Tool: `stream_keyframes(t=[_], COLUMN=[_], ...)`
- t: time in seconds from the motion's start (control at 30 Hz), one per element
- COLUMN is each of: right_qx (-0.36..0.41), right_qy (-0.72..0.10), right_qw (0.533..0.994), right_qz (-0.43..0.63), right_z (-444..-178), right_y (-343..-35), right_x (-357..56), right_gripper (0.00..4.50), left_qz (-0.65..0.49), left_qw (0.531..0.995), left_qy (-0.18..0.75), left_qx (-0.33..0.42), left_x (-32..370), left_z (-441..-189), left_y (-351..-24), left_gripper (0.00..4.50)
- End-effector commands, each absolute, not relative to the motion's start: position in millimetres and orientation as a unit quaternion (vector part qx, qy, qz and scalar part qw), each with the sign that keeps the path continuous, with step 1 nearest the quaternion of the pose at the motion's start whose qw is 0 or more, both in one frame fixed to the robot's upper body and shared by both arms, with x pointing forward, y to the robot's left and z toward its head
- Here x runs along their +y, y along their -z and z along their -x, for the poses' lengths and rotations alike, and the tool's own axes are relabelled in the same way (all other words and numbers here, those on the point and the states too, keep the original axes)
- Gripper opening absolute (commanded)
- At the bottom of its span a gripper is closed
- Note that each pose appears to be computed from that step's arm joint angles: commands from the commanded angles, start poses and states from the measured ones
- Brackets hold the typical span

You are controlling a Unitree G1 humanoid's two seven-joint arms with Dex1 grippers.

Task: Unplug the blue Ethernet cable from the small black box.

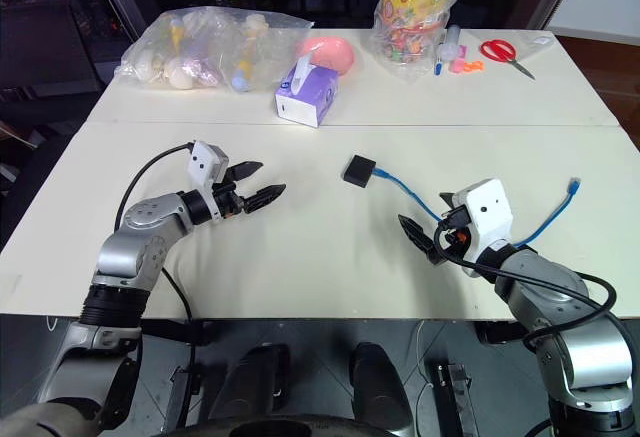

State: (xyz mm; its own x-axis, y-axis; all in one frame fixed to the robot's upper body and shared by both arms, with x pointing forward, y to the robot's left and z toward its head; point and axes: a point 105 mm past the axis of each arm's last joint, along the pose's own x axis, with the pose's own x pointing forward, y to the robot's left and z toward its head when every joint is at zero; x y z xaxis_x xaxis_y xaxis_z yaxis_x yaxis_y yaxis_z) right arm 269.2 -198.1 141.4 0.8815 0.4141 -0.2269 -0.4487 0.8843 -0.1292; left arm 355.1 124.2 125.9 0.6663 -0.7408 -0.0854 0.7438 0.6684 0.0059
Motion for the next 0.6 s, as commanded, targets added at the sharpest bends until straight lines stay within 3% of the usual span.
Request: stream_keyframes(t=[0.03, 0.6], right_qx=[0.076, 0.076], right_qy=[-0.222, -0.217], right_qw=[0.967, 0.967], right_qz=[0.098, 0.112], right_z=[-270.1, -276.5], right_y=[-149.9, -148.0], right_x=[-196.5, -199.6], right_gripper=[4.5, 4.5], left_qz=[-0.01, -0.026], left_qw=[0.913, 0.912], left_qy=[0.409, 0.41], left_qx=[0.007, 0.002], left_x=[122.7, 121.0], left_z=[-357.4, -367.1], left_y=[-144.2, -147.7], left_gripper=[4.08, 4.08])
